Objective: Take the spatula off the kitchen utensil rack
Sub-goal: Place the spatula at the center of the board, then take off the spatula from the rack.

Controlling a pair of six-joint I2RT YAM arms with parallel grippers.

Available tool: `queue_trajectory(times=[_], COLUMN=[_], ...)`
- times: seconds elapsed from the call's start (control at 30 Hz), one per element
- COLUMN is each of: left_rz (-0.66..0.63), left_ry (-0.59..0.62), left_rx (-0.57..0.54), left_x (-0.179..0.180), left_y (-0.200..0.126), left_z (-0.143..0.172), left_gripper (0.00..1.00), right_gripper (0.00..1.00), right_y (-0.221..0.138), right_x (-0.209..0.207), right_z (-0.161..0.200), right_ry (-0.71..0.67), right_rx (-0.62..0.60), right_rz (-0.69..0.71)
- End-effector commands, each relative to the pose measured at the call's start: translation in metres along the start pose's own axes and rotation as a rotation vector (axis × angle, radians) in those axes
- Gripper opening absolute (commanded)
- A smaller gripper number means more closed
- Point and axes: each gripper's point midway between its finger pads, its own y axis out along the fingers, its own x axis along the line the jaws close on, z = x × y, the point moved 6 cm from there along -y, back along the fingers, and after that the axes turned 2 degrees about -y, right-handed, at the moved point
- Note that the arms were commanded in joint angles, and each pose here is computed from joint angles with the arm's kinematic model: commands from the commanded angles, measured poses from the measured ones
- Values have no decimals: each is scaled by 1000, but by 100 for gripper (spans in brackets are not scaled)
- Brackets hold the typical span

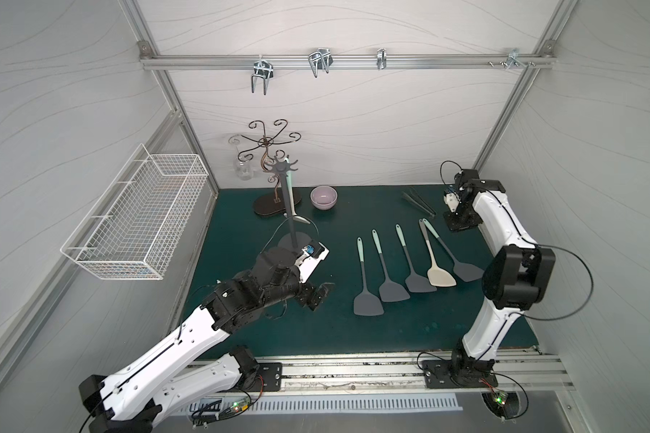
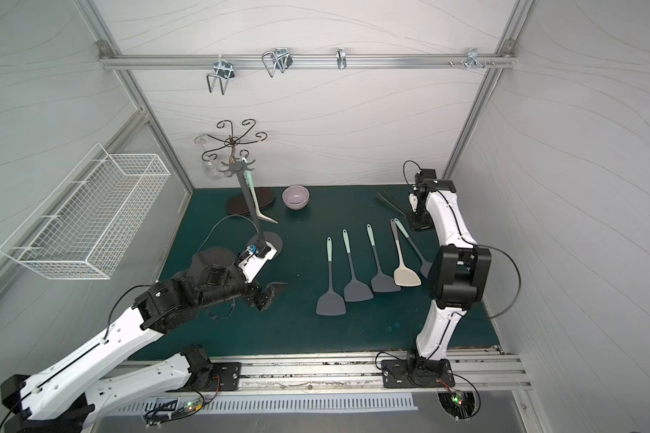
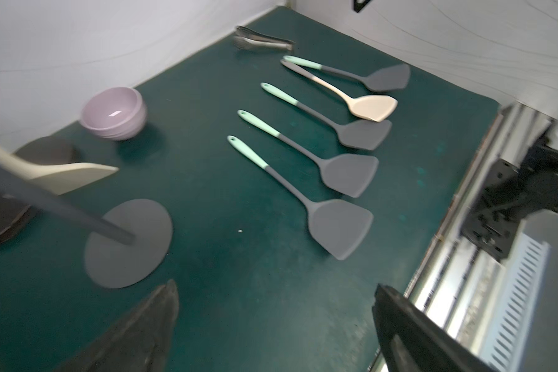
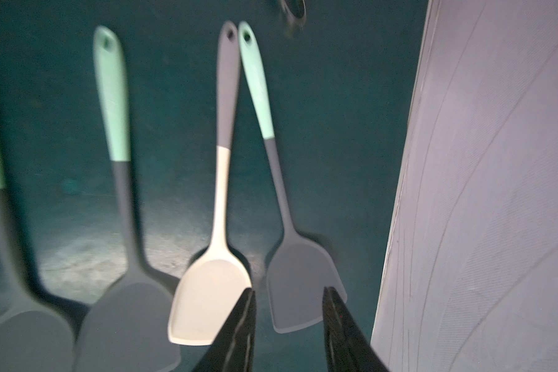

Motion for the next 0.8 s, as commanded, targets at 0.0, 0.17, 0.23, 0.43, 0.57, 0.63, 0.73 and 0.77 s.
queue_trajectory(times=[0.0,0.17,0.23,0.43,0.57,0.63,0.73,0.77], left_rz=[-243,-409,-452,-314,-139,-56,12,22], left_ry=[-130,-267,-290,-416,-544,-625,-703,-710], left_rx=[-195,-314,-314,-185,-201,-221,-236,-242], left_x=[31,63,74,102,115,126,144,149], left_y=[-40,-89,-103,-97,-77,-70,-62,-59], left_z=[-41,-82,-105,-151,-163,-167,-170,-172], left_gripper=[99,100,99,99,93,88,83,82], right_gripper=[37,45,47,50,50,50,50,50], right_y=[-44,-115,-137,-163,-148,-140,-132,-128], right_x=[53,148,181,269,312,328,345,349], right_z=[-10,-25,-33,-63,-97,-113,-134,-140], right_ry=[-66,-115,-102,-225,-284,-296,-306,-301], right_rx=[-179,-559,-709,-940,-983,-1002,-1049,-1064], right_rz=[-70,-321,-467,-762,-864,-894,-913,-911])
